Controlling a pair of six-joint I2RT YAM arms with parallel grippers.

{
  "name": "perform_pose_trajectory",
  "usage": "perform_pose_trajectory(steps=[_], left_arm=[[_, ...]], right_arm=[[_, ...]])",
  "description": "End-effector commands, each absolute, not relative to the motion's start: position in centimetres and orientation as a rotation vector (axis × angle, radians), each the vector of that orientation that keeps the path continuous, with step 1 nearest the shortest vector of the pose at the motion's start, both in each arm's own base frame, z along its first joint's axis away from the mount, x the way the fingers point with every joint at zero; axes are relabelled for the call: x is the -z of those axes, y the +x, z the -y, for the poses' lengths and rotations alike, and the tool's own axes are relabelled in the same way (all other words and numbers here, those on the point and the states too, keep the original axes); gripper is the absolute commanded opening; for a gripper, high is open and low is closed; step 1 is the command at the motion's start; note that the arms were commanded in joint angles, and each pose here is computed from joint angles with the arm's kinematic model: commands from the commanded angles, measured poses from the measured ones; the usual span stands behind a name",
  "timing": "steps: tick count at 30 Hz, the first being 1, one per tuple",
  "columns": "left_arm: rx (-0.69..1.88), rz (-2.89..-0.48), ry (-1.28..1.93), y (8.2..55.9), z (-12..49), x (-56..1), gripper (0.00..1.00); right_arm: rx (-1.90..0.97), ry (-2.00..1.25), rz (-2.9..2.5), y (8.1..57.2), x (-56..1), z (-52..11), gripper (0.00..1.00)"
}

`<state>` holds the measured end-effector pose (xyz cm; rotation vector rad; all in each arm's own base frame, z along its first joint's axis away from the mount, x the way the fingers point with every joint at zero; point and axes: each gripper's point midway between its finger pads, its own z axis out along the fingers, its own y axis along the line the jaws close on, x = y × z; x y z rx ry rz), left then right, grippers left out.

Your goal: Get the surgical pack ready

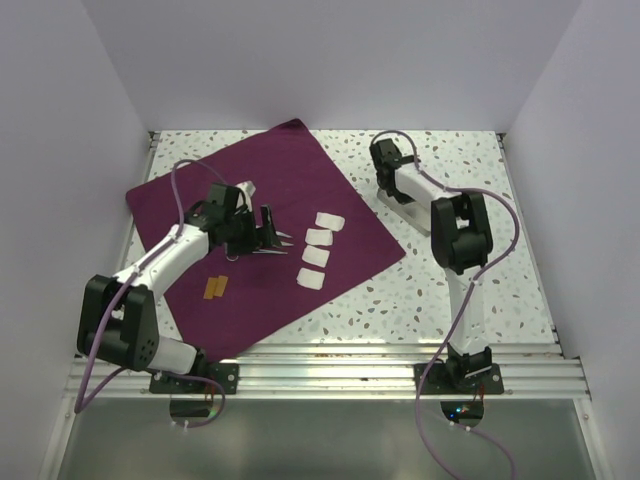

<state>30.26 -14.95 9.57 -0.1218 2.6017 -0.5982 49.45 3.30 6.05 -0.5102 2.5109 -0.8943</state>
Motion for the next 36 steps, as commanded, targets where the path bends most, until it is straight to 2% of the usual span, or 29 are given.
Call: perform_pose_trajectory(steps=[1,10,13,16,17,20,22,26,29,30,34,36], left_arm=[[0.575,-2.556,-0.113,30.6,14.4,-10.8,0.91],[0.604,-2.64,-0.262,31.1,14.6,-10.3,0.97],[0.624,-2.663,-0.33,31.3,14.7,-10.1,0.97],[0.656,-2.665,-0.407,31.4,14.7,-10.1,0.97],[0.666,-2.674,-0.427,31.2,14.7,-10.1,0.97],[0.686,-2.693,-0.5,31.0,14.9,-9.7,0.95],[0.688,-2.711,-0.567,30.5,14.9,-9.1,0.93],[0.668,-2.72,-0.704,30.3,14.7,-8.4,0.88],[0.637,-2.719,-0.825,30.4,14.4,-8.0,0.84],[0.604,-2.708,-0.904,30.6,14.0,-7.9,0.82],[0.493,-2.695,-1.085,31.0,13.1,-7.1,0.81],[0.413,-2.674,-1.177,31.5,12.4,-6.8,0.76]], right_arm=[[0.855,-0.468,-2.462,50.1,-8.0,-3.7,0.0],[0.7,-0.516,-2.54,49.7,-5.8,-5.6,0.08],[0.674,-0.498,-2.559,49.7,-5.7,-5.9,0.14],[0.651,-0.477,-2.574,49.6,-5.7,-6.2,0.29],[0.643,-0.467,-2.577,49.5,-5.7,-6.3,0.39],[0.602,-0.407,-2.58,49.4,-6.9,-6.7,0.46],[0.588,-0.352,-2.552,49.5,-8.7,-6.7,0.55],[0.534,-0.17,-2.558,48.8,-13.5,-7.2,0.54],[0.211,-0.072,-2.61,46.1,-16.7,-11.5,0.53],[0.094,-0.076,-2.615,45.0,-17.5,-13.4,0.53],[-0.013,-0.26,-2.583,39.6,-19.4,-18.5,0.53],[-0.051,-0.283,-2.564,37.3,-20.7,-19.2,0.53]])
